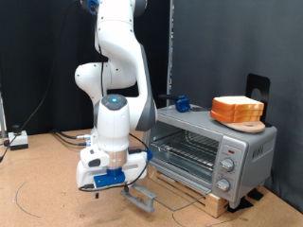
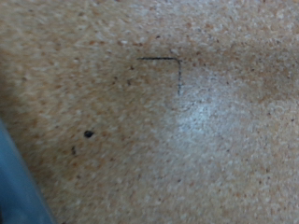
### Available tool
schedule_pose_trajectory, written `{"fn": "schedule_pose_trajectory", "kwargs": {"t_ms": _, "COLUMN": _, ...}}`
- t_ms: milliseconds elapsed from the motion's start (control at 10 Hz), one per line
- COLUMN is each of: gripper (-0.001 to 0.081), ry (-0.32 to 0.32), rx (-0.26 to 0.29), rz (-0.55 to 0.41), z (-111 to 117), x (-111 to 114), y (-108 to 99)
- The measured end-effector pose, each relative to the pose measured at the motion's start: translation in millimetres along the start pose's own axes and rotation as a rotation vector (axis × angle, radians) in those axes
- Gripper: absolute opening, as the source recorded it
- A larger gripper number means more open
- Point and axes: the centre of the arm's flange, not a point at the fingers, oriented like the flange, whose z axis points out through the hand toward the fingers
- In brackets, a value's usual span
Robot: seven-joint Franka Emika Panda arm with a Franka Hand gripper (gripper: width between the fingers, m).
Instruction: Make a piece of toast with the oven
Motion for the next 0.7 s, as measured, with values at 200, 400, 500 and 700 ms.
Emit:
{"fn": "schedule_pose_trajectory", "kwargs": {"t_ms": 200, "gripper": 0.0809, "ry": 0.020, "rx": 0.005, "rz": 0.009, "z": 9, "x": 2, "y": 1}}
{"fn": "schedule_pose_trajectory", "kwargs": {"t_ms": 400, "gripper": 0.0809, "ry": 0.046, "rx": 0.027, "rz": 0.031, "z": 9, "x": 9, "y": 6}}
{"fn": "schedule_pose_trajectory", "kwargs": {"t_ms": 500, "gripper": 0.0809, "ry": 0.050, "rx": 0.045, "rz": 0.044, "z": 6, "x": 14, "y": 11}}
{"fn": "schedule_pose_trajectory", "kwargs": {"t_ms": 700, "gripper": 0.0809, "ry": 0.041, "rx": 0.082, "rz": 0.051, "z": -7, "x": 22, "y": 23}}
